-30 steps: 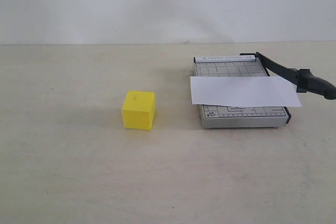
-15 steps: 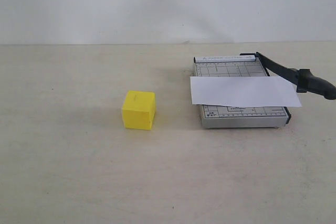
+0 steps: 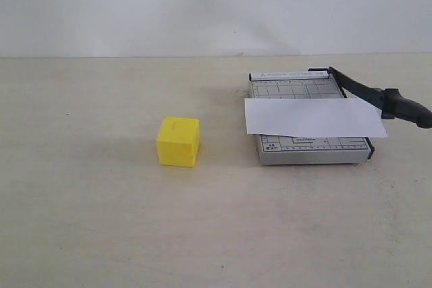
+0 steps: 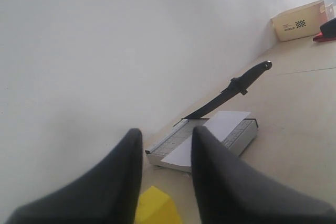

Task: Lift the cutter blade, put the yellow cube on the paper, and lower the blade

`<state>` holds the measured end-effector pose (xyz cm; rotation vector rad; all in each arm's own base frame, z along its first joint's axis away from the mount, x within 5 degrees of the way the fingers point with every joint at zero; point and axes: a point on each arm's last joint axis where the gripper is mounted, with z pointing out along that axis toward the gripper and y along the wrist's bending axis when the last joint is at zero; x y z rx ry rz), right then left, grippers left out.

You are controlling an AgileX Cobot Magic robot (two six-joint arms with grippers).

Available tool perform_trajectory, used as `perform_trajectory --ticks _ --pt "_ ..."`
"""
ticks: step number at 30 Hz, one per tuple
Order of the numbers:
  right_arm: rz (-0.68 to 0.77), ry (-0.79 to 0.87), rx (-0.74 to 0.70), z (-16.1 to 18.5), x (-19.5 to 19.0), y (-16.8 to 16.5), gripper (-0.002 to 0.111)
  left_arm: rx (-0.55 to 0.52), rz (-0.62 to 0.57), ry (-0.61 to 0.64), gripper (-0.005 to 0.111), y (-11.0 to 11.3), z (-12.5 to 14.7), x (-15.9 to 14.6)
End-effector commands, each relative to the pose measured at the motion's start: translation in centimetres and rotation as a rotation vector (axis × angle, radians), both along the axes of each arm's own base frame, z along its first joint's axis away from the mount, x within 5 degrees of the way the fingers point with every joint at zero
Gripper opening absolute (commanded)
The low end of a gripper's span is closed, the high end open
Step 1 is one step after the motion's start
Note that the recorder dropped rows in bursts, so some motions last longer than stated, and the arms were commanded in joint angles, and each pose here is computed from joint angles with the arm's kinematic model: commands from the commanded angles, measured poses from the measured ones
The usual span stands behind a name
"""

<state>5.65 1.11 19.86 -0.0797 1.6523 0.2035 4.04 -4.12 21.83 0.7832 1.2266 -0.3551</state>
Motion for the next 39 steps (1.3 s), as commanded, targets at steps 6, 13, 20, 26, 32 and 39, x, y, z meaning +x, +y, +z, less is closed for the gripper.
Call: perform_trajectory --ticks 6,13,20,26,32,39 --pt "0.0 -0.015 0.0 0.1 0.0 0.0 0.0 -0.015 0.104 0.004 0.031 0.5 -0.1 0.4" --pt "0.0 -0.015 0.0 0.1 0.0 0.0 0.0 -0.015 0.104 0.004 0.031 0.5 -0.1 0.4" --pt "0.0 -0.015 0.0 0.1 0.0 0.0 0.0 -0.015 0.104 0.004 0.031 0.5 -0.1 0.4" --pt "0.0 -0.015 0.0 0.1 0.0 0.0 0.0 -0.015 0.104 0.004 0.031 0.5 -0.1 0.4" --pt "0.0 -0.01 -0.001 0.1 0.0 0.0 0.0 -0.112 0.069 -0.018 0.031 0.4 0.7 0.1" --pt "0.0 -0.01 -0.001 0.1 0.0 0.0 0.0 -0.577 -0.135 0.119 0.031 0.4 2.7 -0.8"
